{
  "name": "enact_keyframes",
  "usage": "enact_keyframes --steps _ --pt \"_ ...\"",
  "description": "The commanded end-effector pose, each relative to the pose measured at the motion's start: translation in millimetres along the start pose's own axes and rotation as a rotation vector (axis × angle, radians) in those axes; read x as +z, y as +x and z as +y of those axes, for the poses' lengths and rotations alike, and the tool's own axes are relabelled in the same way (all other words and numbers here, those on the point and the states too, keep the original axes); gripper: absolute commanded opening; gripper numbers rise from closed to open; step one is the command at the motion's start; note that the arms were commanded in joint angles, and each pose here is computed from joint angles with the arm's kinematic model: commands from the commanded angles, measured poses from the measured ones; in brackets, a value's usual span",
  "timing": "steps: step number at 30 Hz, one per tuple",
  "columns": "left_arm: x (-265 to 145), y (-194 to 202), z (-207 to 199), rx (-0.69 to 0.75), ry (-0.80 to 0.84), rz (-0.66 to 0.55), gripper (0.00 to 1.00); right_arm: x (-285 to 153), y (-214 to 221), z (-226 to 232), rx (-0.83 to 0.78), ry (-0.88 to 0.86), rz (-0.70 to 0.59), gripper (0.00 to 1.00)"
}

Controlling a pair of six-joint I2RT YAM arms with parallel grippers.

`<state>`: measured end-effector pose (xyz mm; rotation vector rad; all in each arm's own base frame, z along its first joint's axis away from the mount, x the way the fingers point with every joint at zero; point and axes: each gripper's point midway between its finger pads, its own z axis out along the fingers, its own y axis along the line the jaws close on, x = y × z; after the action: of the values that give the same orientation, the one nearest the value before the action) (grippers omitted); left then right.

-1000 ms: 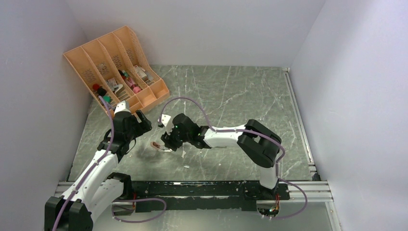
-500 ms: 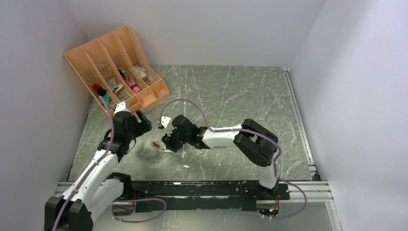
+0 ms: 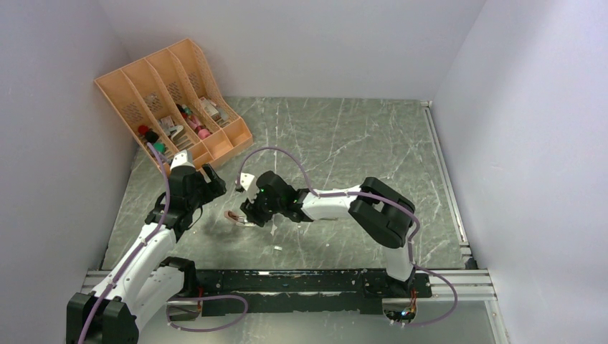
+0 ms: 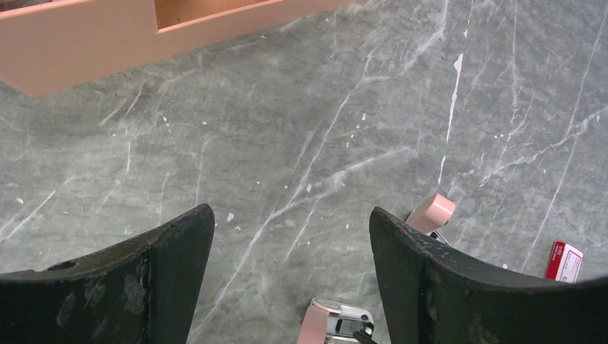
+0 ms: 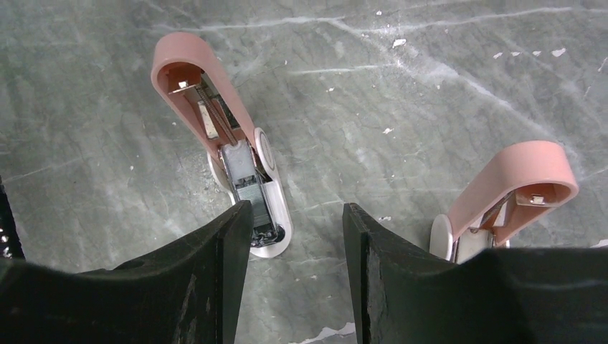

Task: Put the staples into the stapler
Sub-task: Adjust the staple in the stapler.

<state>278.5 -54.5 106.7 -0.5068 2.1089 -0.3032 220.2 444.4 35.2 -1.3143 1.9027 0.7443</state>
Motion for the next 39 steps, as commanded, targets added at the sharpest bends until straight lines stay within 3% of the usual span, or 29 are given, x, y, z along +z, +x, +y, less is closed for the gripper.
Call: enact_keyframes --steps 1,14,25,39 --pt "-2 -14 -9 -0.009 0.029 -0.035 0.83 -13 -32 3 -0.016 -0.011 -0.107 0.53" --pt "-14 -10 -25 -0.064 0.124 -0.012 0.84 -38 -1 20 -0.231 -0.075 -0.274 0.55" --pt "-14 -6 -29 -0.082 0.137 0.014 0.85 -17 15 12 -0.262 -0.112 -0.255 0.61" --pt "-15 10 -31 -0.145 0.165 0.063 0.84 1 40 15 -0.275 -0.182 -0.186 0.56"
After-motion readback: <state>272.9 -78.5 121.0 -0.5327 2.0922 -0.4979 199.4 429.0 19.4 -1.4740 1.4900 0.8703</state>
